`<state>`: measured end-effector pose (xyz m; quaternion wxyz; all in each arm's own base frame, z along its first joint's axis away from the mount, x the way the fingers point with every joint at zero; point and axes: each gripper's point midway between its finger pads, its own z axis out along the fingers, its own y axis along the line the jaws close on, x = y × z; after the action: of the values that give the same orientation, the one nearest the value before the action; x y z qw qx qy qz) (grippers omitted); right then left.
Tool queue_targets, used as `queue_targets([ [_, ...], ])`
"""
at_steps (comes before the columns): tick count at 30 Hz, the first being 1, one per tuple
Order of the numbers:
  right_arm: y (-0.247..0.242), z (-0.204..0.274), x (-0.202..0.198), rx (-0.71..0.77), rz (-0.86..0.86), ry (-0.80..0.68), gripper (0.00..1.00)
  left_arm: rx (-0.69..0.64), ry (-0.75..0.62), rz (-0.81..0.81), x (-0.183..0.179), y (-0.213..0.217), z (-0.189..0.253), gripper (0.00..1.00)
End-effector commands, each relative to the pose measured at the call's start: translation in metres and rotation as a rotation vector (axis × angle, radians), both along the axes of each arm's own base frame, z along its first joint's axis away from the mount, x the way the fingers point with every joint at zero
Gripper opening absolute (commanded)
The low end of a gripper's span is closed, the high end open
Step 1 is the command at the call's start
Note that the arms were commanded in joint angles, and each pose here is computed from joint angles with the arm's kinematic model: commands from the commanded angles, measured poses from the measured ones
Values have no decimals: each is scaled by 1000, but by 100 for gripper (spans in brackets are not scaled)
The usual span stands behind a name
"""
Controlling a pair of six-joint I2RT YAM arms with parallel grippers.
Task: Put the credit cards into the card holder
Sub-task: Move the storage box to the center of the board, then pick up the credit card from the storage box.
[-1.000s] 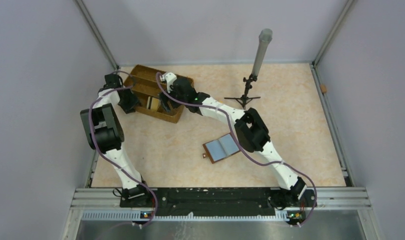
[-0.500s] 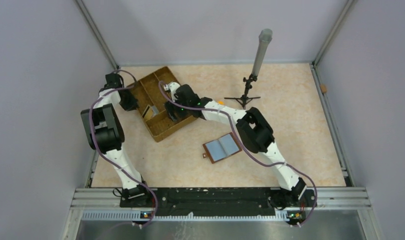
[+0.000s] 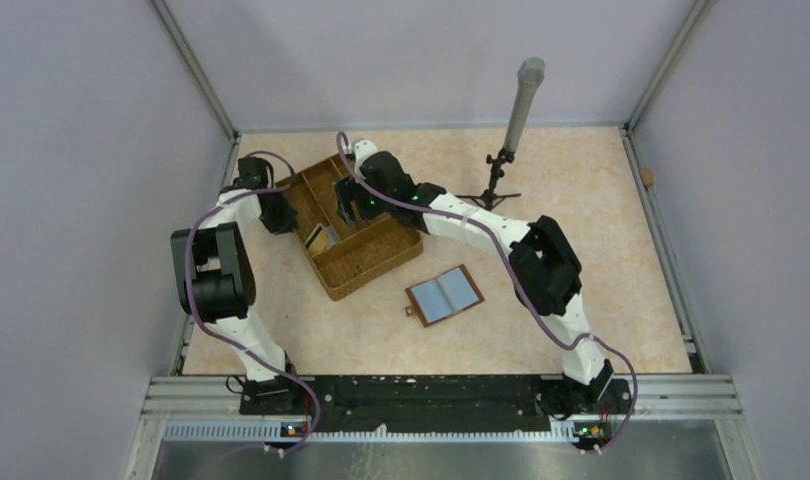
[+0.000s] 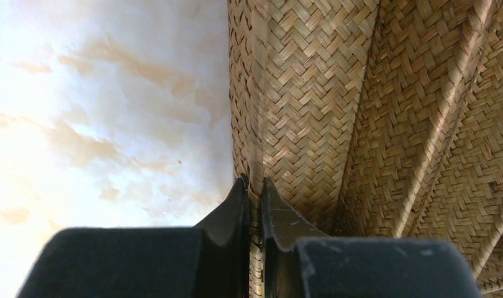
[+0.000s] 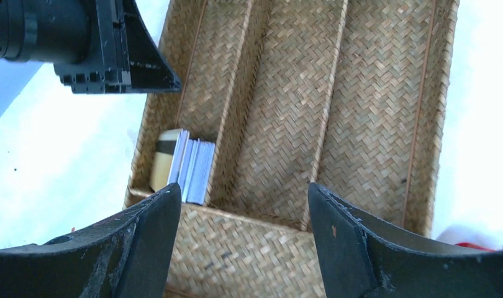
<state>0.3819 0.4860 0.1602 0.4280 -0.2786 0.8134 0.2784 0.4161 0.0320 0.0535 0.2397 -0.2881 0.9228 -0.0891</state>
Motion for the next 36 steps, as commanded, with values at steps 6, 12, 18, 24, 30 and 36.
queue_targets([
  [6, 22, -1, -29, 7, -7, 37, 74, -162, -84, 69, -8, -43, 17, 0],
  [12, 39, -22, -35, -24, 16, 55, 74, -177, -83, 68, -6, -47, 14, 0],
  [18, 43, -54, -28, -105, -6, 48, 73, -192, -88, 63, -4, -50, 15, 0],
  [24, 34, -51, -11, -170, -79, -8, 70, -192, -82, 56, -3, -50, 13, 0],
  [30, 27, -26, -7, -163, -100, -53, 70, -188, -82, 56, -2, -49, 13, 0],
  [36, 28, -21, -9, -160, -91, -60, 64, -187, -81, 54, -2, -49, 12, 0],
])
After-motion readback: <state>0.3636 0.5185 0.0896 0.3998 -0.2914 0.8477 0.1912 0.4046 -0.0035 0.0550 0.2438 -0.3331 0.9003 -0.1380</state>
